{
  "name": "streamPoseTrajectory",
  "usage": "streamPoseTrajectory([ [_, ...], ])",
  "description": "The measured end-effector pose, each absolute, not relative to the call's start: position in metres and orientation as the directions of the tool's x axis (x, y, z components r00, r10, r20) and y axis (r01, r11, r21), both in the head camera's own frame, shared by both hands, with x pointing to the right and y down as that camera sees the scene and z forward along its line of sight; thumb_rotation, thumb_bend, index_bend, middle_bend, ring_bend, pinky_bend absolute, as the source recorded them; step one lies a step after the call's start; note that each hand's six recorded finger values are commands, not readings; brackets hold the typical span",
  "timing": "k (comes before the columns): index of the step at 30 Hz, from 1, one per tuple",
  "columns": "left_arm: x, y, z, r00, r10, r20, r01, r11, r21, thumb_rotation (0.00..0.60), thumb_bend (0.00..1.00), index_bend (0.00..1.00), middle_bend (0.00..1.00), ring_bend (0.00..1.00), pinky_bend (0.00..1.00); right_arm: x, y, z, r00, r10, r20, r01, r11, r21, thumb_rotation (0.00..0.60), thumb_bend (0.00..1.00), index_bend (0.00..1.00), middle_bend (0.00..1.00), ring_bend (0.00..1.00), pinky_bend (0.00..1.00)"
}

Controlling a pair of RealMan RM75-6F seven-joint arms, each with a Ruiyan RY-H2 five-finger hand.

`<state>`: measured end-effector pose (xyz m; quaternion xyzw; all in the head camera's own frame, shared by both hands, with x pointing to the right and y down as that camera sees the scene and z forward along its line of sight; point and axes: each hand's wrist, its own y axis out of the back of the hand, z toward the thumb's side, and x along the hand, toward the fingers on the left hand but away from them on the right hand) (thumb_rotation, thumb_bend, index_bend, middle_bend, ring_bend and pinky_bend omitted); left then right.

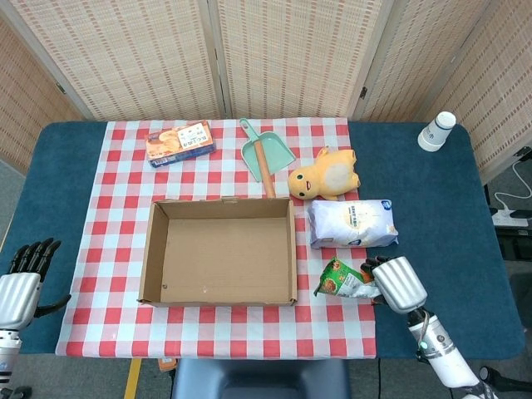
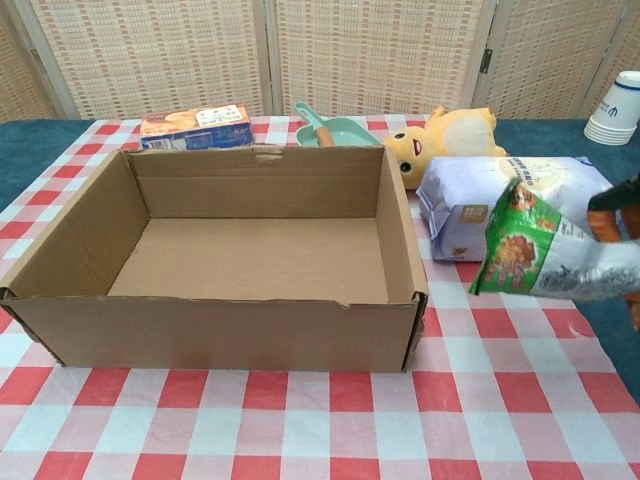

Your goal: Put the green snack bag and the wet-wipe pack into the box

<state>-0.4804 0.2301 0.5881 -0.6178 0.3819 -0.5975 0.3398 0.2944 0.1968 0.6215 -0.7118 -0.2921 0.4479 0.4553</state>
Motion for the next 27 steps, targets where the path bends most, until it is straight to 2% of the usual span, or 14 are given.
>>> streamPoseTrajectory([
  [7,-0.482,0.230,0.588,-0.019,-0.877,0.480,-0.062,-0.479,-0.876,0.600,0.17,0.00,0.00,0.00,0.04,0.230,0.157,0.545,0.525,0.835,-0.164,0.068,-0.233,-0.970,0.600,0.28,0.79,0.60,0.61,0.77],
  [10,-0.483,0.230,0.588,-0.020,-0.876,0.482,-0.065,-0.480,-0.875,0.600,0.17,0.00,0.00,0.00,0.04,0.190,0.133,0.512,0.575,0.815,-0.070,0.094,-0.151,-0.984,0.600,0.28,0.80,0.60,0.61,0.77],
  [13,-0.484,0.229,0.587,-0.022,-0.877,0.480,-0.069,-0.477,-0.876,0.600,0.17,0.00,0.00,0.00,0.04,0.153,0.110,0.495,0.621,0.783,-0.024,0.097,-0.107,-0.990,0.600,0.28,0.80,0.60,0.61,0.77],
  [17,-0.485,0.229,0.583,-0.023,-0.882,0.471,-0.073,-0.468,-0.881,0.600,0.17,0.00,0.00,0.00,0.04,0.109,0.093,0.502,0.663,0.747,-0.039,0.089,-0.131,-0.987,0.600,0.28,0.78,0.60,0.61,0.77],
  [27,-0.489,0.230,0.581,-0.029,-0.881,0.473,-0.090,-0.469,-0.879,0.600,0.17,0.00,0.00,0.00,0.04,0.058,0.074,0.569,0.663,0.736,-0.138,-0.013,-0.173,-0.985,0.600,0.28,0.78,0.60,0.61,0.77],
])
